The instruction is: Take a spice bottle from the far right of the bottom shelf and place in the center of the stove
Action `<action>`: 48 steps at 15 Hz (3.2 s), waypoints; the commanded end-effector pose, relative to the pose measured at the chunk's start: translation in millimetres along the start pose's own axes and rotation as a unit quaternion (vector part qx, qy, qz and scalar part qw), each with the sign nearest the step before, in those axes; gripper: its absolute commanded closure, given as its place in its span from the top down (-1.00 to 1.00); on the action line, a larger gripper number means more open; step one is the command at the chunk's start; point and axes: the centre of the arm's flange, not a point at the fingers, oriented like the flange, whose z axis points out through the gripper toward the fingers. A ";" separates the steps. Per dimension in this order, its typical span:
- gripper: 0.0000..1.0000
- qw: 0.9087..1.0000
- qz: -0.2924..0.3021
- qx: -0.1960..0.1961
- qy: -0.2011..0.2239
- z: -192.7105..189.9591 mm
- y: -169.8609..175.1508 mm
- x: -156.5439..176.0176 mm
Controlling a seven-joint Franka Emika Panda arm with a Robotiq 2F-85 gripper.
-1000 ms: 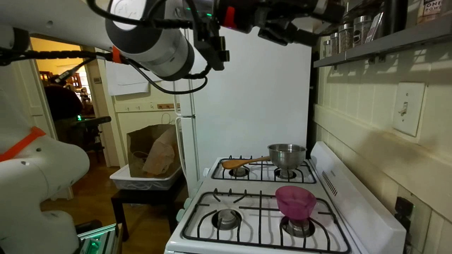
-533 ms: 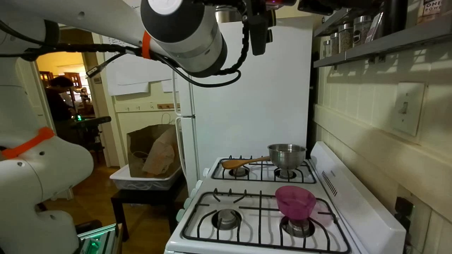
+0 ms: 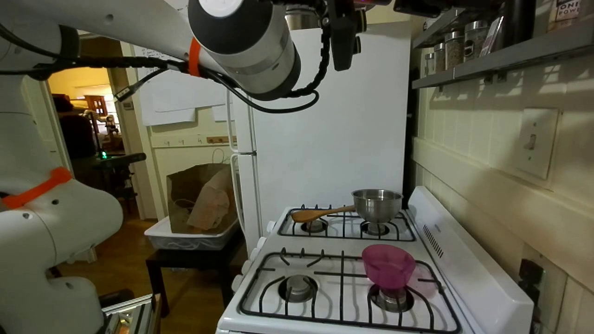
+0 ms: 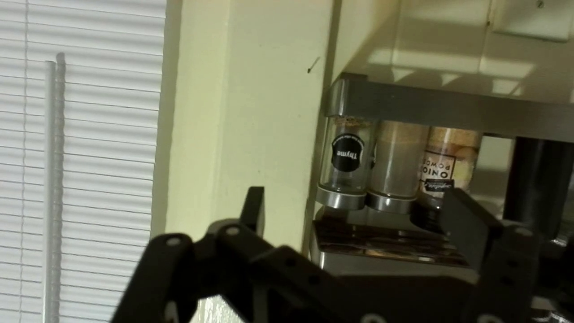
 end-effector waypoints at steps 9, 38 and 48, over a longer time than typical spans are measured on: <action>0.73 0.997 0.046 0.008 0.058 60.0 11.9 9.5; 0.31 0.989 0.063 0.050 0.128 122.7 -2.4 -12.0; 0.26 0.988 0.056 0.055 0.132 137.4 -1.4 -12.8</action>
